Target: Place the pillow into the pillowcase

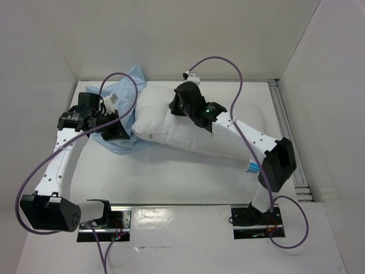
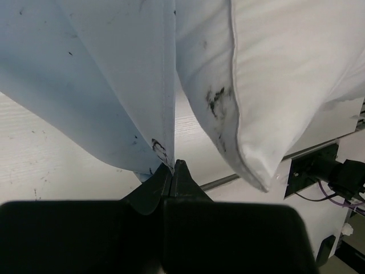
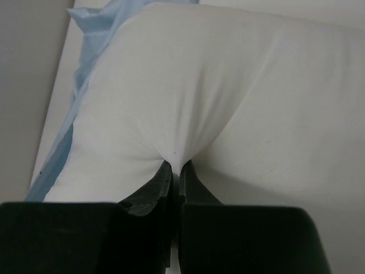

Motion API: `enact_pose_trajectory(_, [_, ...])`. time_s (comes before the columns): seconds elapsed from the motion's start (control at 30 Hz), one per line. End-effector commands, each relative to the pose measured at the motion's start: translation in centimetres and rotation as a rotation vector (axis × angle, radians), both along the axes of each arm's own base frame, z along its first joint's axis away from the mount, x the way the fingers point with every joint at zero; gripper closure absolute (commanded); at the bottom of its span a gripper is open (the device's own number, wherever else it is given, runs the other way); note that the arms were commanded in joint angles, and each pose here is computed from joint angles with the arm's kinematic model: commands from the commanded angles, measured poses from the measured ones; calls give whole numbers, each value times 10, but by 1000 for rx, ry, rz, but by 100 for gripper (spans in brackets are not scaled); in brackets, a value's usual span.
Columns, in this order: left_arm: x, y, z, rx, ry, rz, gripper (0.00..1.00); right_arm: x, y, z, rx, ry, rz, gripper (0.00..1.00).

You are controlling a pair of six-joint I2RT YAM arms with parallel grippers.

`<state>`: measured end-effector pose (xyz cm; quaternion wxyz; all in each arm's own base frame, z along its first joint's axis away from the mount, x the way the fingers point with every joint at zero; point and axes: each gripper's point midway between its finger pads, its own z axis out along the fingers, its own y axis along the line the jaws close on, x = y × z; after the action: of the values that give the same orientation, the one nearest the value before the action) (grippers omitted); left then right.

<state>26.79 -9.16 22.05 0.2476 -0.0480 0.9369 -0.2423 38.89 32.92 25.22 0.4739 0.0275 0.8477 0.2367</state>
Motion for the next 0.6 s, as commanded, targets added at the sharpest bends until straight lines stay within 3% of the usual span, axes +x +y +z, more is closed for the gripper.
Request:
enact_pose_trajectory(0.0, [-14,3,3,34,-2,0,100,42,5,68,172,-141,-39,100])
enact_pose_trajectory(0.07, [-15,1,6,34,-4,-11,100,51,6,71,210,-135,-30,100])
enact_pose_trajectory(0.23, [-9,-10,31,-22,-65,-57,100,71,16,30,149,-88,-52,100])
enact_pose_trajectory(0.37, [-6,-24,59,-98,-130,-113,100,64,33,-24,44,-18,-58,100])
enact_pose_trajectory(0.57, [8,-32,86,-140,-184,-149,100,26,55,-47,-49,20,5,100])
